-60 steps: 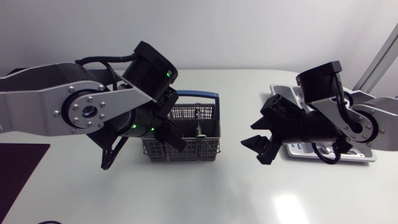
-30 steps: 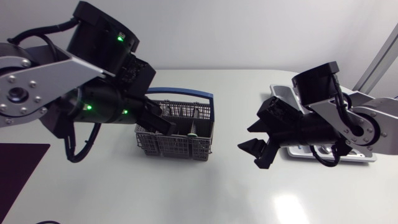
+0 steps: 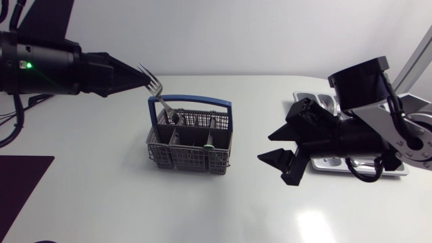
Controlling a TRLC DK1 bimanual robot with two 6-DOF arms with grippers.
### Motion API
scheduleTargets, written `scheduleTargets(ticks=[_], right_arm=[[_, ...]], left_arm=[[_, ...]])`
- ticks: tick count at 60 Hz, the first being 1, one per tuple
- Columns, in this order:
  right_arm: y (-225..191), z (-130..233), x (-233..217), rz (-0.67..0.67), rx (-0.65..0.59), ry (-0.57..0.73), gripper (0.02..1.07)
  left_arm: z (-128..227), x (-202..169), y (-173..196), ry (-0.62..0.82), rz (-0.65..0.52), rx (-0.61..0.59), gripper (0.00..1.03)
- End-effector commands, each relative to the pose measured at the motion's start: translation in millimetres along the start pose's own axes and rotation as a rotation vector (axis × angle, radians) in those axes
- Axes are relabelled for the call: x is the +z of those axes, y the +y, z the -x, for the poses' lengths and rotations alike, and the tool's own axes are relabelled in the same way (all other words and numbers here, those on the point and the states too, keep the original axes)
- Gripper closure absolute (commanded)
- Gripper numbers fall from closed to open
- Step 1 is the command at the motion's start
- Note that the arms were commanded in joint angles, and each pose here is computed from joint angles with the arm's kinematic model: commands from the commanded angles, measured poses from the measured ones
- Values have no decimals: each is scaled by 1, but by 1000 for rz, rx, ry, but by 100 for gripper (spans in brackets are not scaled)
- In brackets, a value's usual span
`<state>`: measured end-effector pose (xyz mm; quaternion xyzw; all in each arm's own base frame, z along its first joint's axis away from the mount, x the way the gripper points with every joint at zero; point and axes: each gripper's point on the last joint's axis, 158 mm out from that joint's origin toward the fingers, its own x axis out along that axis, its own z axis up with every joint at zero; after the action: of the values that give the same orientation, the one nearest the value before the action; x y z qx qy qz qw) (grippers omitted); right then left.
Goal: Unload the cutlery basket into the drawer organizer.
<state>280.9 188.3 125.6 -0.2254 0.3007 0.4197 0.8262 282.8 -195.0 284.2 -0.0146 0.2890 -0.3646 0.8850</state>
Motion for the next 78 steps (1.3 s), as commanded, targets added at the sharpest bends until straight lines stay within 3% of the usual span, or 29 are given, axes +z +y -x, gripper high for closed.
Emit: scheduleTargets(ticks=[1, 18, 46, 59, 78], right_arm=[[3, 11, 19, 7, 4, -49, 30], [25, 30, 40, 39, 78, -139, 30], [68, 23, 57, 121, 228, -205, 31], [82, 14, 56, 148, 308, -215, 49], [91, 6, 49, 157, 362, -201, 85]], left_arm=[[11, 8, -10, -33, -1, -43, 100], [-10, -12, -48, 46, 15, -271, 100], [-56, -45, -110, 232, 28, -566, 100], [-64, -47, -121, 267, 28, -607, 100], [-65, -48, -124, 277, 38, -621, 100]])
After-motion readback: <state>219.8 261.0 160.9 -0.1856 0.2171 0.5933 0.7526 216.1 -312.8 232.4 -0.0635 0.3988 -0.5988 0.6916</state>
